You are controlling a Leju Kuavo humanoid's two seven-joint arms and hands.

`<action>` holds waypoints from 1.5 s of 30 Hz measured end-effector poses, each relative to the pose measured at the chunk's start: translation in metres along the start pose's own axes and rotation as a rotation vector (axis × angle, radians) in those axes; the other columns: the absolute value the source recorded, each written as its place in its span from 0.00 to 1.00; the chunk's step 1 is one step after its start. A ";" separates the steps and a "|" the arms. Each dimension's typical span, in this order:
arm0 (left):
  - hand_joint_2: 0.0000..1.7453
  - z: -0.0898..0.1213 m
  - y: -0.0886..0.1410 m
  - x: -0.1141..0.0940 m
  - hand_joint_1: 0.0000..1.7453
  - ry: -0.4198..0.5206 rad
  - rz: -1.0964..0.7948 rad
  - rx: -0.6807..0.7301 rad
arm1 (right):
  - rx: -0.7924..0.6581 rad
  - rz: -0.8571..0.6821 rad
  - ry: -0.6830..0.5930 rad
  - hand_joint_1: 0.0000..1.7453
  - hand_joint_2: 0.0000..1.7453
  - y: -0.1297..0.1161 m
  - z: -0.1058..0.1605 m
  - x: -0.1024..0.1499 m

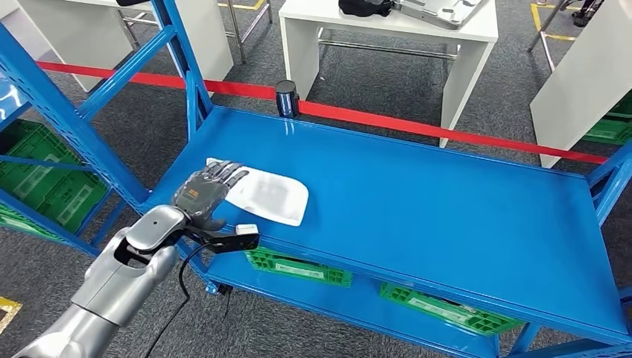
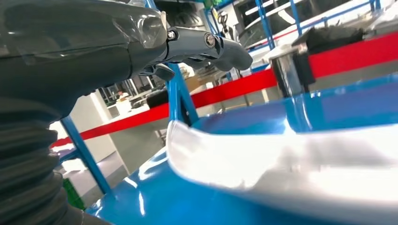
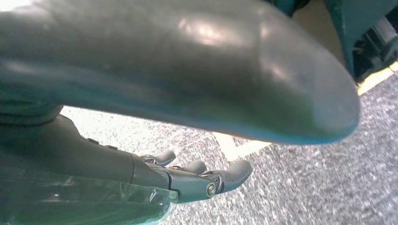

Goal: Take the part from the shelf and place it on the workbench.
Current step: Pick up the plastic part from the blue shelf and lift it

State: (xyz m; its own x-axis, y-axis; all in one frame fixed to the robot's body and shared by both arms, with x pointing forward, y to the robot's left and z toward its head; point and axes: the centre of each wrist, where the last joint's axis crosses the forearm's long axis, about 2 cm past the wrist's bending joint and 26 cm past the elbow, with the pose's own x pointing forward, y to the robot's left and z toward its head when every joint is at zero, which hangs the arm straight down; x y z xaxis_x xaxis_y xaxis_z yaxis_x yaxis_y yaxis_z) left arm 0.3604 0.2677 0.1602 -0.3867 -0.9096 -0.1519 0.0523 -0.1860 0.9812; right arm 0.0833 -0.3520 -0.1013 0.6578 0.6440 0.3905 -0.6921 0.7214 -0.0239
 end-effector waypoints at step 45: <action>1.00 -0.034 -0.015 0.030 0.00 -0.041 0.028 -0.084 | 0.018 -0.010 -0.004 0.00 0.00 0.007 -0.004 0.008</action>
State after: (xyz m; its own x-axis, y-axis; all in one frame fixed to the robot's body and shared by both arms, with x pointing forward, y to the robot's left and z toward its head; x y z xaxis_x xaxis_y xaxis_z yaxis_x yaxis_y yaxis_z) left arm 0.3795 0.2304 0.1364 -0.4212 -0.8993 -0.1176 0.1396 -0.1924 0.9713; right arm 0.0854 -0.3406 -0.1019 0.6633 0.6359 0.3945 -0.6910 0.7229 -0.0033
